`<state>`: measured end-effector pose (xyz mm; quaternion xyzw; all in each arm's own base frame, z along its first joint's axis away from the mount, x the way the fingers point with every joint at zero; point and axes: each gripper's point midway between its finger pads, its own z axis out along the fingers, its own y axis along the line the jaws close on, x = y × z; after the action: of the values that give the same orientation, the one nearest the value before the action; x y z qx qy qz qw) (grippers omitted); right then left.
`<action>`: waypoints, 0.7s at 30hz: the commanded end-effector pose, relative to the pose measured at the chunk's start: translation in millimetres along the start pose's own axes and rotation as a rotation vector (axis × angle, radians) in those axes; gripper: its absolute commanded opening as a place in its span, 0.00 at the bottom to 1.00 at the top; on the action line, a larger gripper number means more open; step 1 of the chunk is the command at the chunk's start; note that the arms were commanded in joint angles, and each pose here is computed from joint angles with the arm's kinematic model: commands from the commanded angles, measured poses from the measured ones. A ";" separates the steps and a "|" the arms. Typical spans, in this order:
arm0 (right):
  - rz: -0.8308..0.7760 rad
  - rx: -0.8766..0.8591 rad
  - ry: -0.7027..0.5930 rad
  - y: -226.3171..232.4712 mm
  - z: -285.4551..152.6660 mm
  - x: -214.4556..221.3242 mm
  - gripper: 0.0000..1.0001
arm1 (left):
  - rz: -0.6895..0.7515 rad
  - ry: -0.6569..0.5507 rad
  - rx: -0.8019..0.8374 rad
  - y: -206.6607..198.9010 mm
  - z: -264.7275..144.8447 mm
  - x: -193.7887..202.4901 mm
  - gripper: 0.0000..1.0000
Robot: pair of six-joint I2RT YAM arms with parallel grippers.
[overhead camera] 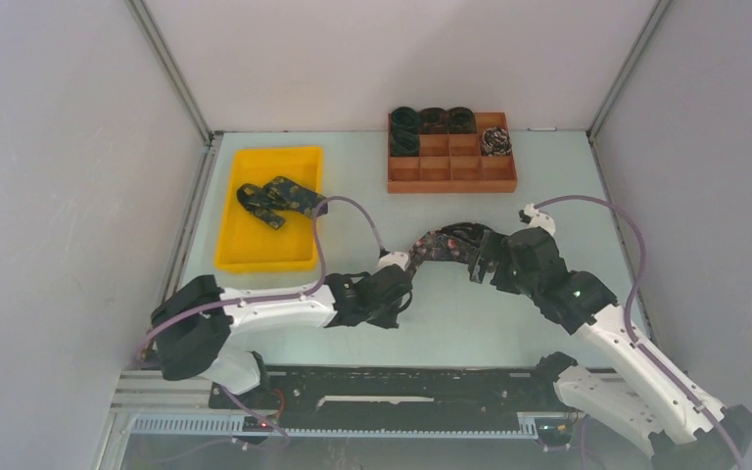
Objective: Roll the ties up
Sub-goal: Flatten out the tie at the center of the board.
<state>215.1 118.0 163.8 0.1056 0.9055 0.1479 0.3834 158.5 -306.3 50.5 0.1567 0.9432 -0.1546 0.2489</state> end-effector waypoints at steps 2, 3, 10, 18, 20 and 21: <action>0.041 -0.003 -0.008 15.8 10.4 2.3 0.96 | -0.044 0.002 0.042 14.6 -19.1 3.6 0.00; 0.043 -0.008 0.001 20.4 12.9 5.2 0.96 | -0.048 0.001 0.037 19.7 -20.8 4.7 0.00; 0.035 -0.002 0.044 51.4 30.3 23.4 0.95 | -0.093 -0.019 0.000 55.2 -21.7 12.1 0.00; -0.027 0.044 0.103 92.8 57.7 32.9 0.95 | -0.126 -0.024 0.051 66.3 -10.8 17.2 0.00; -0.038 0.054 0.108 101.1 67.2 32.1 0.95 | -0.134 -0.021 0.066 66.2 -9.2 17.4 0.00; -0.043 0.062 0.109 104.5 72.5 31.3 0.96 | -0.136 -0.018 0.072 66.6 -8.5 18.6 0.00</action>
<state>227.8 218.1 117.1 0.0707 0.9437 0.1128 0.3027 156.1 -223.3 19.4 0.0920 0.9582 -0.1565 0.2212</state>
